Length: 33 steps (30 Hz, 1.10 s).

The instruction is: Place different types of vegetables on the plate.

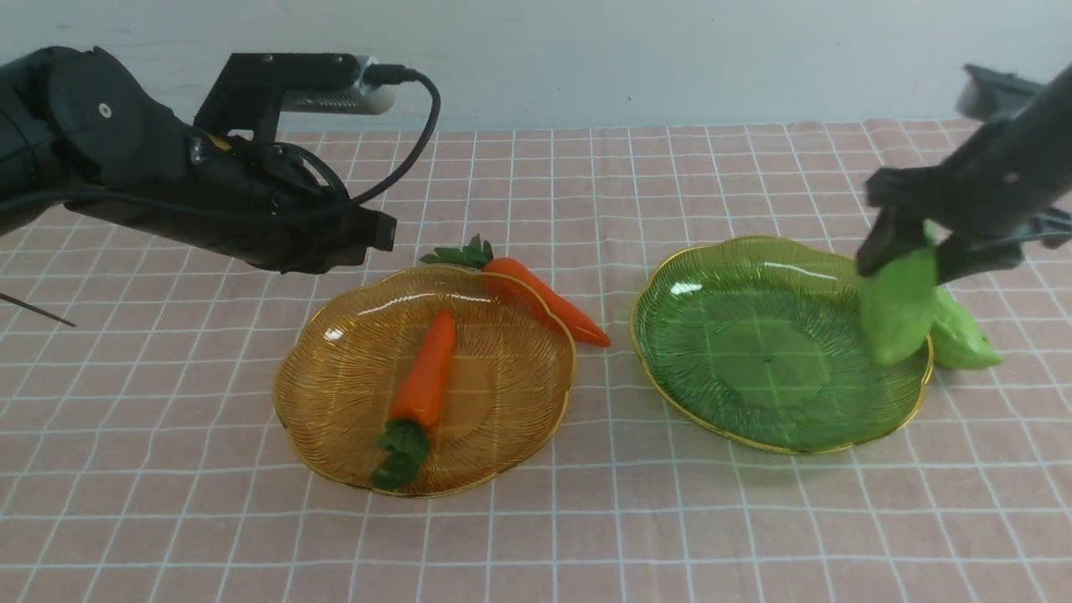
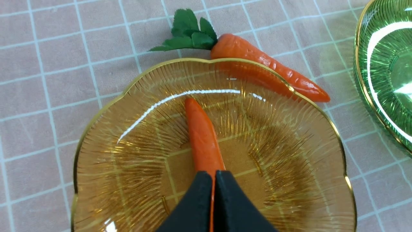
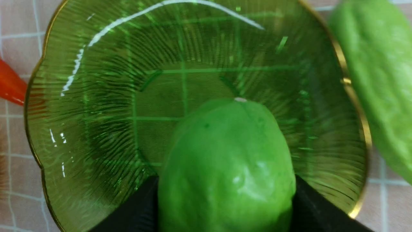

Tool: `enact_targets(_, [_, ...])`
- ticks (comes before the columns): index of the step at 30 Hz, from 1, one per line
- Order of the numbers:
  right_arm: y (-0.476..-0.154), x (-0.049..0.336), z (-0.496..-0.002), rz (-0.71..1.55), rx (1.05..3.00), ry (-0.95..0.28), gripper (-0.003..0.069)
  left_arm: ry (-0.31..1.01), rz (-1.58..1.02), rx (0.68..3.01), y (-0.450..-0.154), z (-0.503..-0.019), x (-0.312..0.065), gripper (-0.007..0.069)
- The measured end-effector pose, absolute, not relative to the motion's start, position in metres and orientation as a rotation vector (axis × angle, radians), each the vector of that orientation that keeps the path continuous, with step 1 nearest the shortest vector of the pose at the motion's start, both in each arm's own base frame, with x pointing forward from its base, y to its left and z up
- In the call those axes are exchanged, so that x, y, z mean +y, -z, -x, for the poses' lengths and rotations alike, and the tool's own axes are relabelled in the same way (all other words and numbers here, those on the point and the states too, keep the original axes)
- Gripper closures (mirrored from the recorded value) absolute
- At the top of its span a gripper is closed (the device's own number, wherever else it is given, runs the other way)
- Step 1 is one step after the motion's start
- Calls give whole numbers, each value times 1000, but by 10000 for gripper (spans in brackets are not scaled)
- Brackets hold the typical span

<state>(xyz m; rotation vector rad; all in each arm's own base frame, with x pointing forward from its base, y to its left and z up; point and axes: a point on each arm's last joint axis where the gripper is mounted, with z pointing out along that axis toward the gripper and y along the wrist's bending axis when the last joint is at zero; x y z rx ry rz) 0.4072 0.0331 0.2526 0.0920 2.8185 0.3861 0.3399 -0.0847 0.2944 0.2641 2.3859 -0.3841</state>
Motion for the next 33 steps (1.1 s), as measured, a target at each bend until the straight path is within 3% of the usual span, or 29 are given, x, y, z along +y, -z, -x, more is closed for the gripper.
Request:
enact_targets(3, [-234, 58, -418, 22, 2848, -389, 238, 378, -274, 2395, -294, -339, -84, 629])
enact_targets(6, [-222, 72, -424, 104, 2874, -357, 192, 367, -303, 2429, -291, -337, -84, 629])
enact_targets(10, [-224, 81, -428, 204, 2892, -274, 44, 341, -345, 2468, -288, -334, -83, 629])
enact_targets(12, [-229, 79, -430, 244, 2884, -216, 6, 340, -348, 2472, -288, -334, -83, 629])
enact_targets(16, [-243, 43, -439, 262, 2855, 129, 21, 347, -370, 2518, -286, -329, -83, 629])
enact_targets(18, [-246, 14, -442, 192, 2846, 201, 69, 351, -385, 2548, -284, -327, -83, 629])
enact_targets(24, [-235, -21, -451, 29, 2824, 115, 151, 357, -400, 2578, -283, -324, -83, 629])
enact_targets(33, [-193, -19, -466, -30, 2848, -4, 164, 359, -409, 2597, -282, -323, -83, 629])
